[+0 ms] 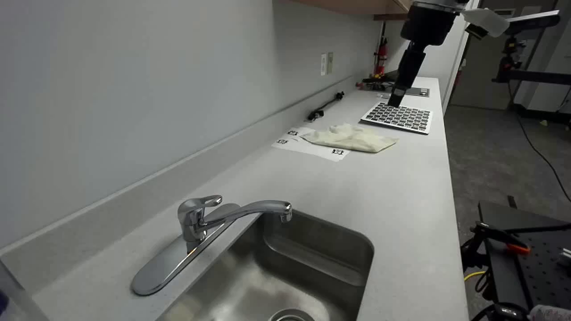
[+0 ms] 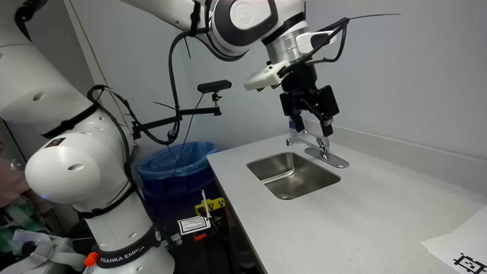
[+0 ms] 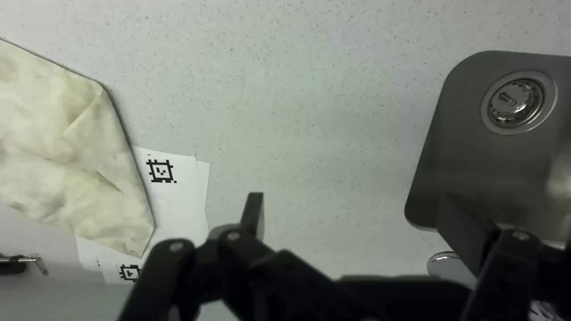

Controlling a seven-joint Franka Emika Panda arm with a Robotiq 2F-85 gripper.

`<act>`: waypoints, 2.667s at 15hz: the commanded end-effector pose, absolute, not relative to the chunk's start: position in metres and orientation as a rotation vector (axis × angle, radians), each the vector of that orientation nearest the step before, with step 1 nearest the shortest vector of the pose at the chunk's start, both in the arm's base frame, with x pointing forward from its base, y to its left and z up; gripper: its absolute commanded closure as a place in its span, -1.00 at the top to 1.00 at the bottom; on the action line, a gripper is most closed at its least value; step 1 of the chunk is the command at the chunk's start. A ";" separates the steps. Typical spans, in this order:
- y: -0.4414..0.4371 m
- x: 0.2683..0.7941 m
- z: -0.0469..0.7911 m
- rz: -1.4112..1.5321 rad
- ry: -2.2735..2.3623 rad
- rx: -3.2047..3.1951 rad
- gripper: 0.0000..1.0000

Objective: Turn the tap nozzle to the left and the tap handle to the right

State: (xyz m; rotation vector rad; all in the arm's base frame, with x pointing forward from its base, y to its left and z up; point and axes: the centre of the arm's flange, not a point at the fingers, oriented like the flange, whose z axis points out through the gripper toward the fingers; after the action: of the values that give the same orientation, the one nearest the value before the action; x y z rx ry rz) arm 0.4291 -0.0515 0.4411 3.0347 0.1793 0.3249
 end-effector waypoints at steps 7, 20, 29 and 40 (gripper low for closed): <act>-0.051 0.429 0.441 0.325 0.179 3.035 1.00; -0.051 0.429 0.441 0.325 0.179 3.035 1.00; -0.051 0.429 0.441 0.325 0.179 3.035 1.00; -0.052 0.429 0.441 0.306 0.216 3.051 1.00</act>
State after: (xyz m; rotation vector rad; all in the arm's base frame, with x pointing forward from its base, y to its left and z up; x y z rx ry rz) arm 0.4289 -0.0513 0.4407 3.0363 0.1807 0.3204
